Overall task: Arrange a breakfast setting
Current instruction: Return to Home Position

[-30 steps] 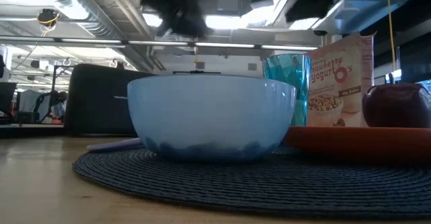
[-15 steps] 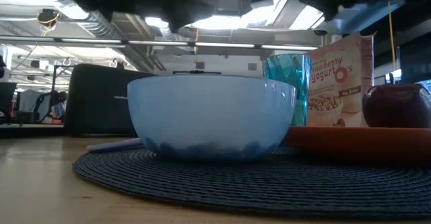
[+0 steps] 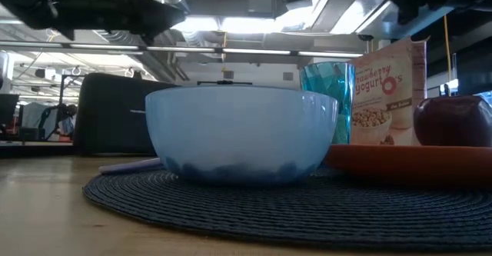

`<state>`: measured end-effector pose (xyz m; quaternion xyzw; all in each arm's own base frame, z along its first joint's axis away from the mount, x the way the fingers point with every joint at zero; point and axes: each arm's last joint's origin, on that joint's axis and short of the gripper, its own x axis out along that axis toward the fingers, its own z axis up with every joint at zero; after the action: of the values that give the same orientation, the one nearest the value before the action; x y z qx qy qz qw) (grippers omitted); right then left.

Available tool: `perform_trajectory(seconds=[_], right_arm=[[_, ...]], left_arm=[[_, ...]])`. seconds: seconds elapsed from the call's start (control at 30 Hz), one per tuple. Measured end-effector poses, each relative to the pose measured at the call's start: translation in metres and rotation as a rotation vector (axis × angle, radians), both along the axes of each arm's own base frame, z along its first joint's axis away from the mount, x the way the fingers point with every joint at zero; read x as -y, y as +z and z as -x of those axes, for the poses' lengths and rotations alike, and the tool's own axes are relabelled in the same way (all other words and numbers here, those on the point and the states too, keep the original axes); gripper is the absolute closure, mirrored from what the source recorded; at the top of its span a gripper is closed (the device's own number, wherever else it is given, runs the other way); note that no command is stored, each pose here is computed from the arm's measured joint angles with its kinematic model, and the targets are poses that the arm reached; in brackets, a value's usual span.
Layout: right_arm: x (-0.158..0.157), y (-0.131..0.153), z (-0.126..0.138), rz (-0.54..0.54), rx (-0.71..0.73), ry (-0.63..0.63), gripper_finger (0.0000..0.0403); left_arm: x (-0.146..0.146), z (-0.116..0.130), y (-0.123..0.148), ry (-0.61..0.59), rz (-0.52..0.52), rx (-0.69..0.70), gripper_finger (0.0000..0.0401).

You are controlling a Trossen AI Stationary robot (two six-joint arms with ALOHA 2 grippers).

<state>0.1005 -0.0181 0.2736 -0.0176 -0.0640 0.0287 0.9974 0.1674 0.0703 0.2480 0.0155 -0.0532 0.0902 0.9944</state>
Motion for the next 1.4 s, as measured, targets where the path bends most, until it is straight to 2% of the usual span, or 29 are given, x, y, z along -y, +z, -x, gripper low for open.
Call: perform_trajectory(seconds=[0.2, 0.4, 0.53, 0.7, 0.83, 0.9, 1.07, 1.4], right_arm=[[-0.006, 0.000, 0.022, 0.001, 0.033, 0.000, 0.0219], [-0.007, -0.024, 0.028, -0.074, 0.077, -0.013, 0.0219], [-0.006, -0.040, 0.024, -0.129, 0.076, -0.012, 0.0219], [-0.003, -0.063, 0.015, -0.213, 0.047, -0.019, 0.0219], [-0.002, -0.080, 0.010, -0.203, 0.083, -0.001, 0.0219], [-0.001, -0.089, 0.007, -0.212, 0.056, -0.008, 0.0219], [-0.001, -0.091, 0.007, -0.219, 0.034, -0.012, 0.0219], [-0.001, -0.092, 0.007, -0.220, 0.023, 0.008, 0.0219]], left_arm=[[0.007, 0.022, -0.016, -0.029, -0.011, 0.026, 0.0324], [0.015, 0.036, -0.024, -0.074, -0.010, 0.068, 0.0326], [0.020, 0.045, -0.032, -0.085, -0.012, 0.094, 0.0326], [0.025, 0.054, -0.042, -0.098, 0.040, 0.132, 0.0326], [0.028, 0.060, -0.049, -0.104, 0.055, 0.159, 0.0326], [0.029, 0.062, -0.054, -0.103, 0.076, 0.160, 0.0326], [0.030, 0.065, -0.059, -0.099, 0.105, 0.116, 0.0326], [0.034, 0.065, -0.063, -0.107, 0.099, 0.073, 0.0326]])
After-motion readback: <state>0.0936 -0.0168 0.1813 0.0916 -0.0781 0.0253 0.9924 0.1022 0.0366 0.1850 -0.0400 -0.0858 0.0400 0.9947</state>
